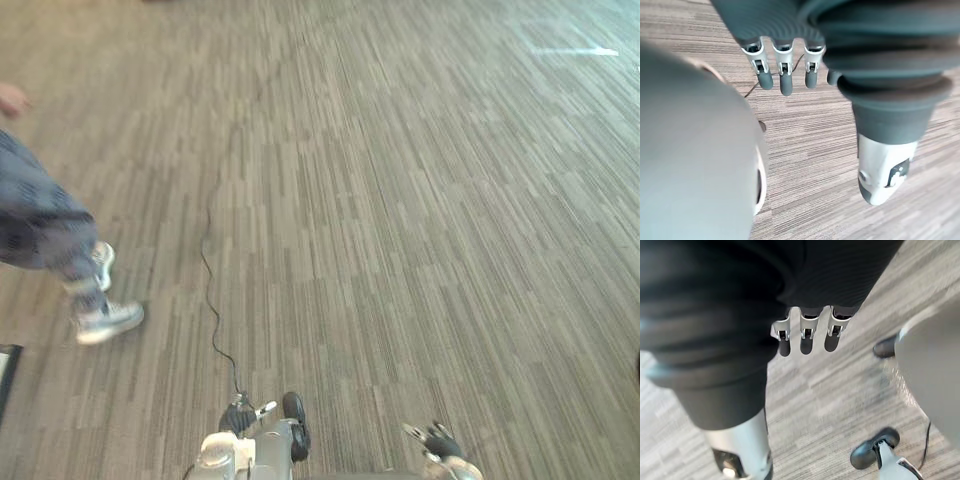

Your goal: Pick up cushions and gather them together orderly.

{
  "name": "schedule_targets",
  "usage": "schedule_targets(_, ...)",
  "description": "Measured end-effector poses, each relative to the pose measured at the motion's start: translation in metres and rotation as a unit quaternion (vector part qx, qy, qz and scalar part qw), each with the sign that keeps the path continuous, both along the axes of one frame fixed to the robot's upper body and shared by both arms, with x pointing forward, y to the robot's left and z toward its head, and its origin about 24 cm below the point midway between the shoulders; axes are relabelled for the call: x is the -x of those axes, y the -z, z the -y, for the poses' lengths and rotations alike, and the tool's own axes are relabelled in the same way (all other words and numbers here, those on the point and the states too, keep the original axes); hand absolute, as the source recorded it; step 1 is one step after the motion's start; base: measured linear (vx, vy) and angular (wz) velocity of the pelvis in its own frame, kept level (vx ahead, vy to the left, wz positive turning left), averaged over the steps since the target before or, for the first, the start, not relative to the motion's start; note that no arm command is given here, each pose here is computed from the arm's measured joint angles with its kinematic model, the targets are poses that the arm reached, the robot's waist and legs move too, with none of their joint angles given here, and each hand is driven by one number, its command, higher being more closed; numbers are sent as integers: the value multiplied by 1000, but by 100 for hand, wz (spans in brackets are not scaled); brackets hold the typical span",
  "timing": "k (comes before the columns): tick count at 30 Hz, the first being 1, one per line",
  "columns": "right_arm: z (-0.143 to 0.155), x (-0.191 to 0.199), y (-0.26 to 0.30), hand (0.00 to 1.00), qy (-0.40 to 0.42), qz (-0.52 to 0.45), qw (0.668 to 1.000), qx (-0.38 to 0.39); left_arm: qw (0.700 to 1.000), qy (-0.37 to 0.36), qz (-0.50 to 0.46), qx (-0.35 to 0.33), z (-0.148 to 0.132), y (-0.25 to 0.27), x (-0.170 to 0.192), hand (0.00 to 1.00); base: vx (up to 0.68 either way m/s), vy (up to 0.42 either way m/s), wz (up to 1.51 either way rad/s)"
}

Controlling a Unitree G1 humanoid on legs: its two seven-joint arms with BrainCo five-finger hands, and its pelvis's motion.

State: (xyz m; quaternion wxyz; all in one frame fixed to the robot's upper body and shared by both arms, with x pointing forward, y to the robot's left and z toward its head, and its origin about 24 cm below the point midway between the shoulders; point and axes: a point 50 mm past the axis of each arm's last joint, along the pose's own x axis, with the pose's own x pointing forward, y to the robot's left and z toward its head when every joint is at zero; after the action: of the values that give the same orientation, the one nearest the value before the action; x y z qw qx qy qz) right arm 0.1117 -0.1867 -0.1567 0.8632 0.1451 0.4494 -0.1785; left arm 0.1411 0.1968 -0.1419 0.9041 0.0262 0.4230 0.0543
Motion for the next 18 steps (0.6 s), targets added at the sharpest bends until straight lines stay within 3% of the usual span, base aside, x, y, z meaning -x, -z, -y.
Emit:
schedule_targets(3, 0, 0, 0, 0, -3, 4, 1000, -3, 1000, 2, -14, -1, 0, 3, 8, 0, 498, 235, -15)
schedule_targets(9, 14, -24, -14, 0, -13, 57, 998, 25, 998, 51, -17, 15, 25, 5, 2, 0, 506, 63, 15)
schedule_targets(18, 22, -40, -22, 0, -25, 81, 996, 40, 998, 25, -33, 47, 43, 11, 12, 0, 604, -208, 19)
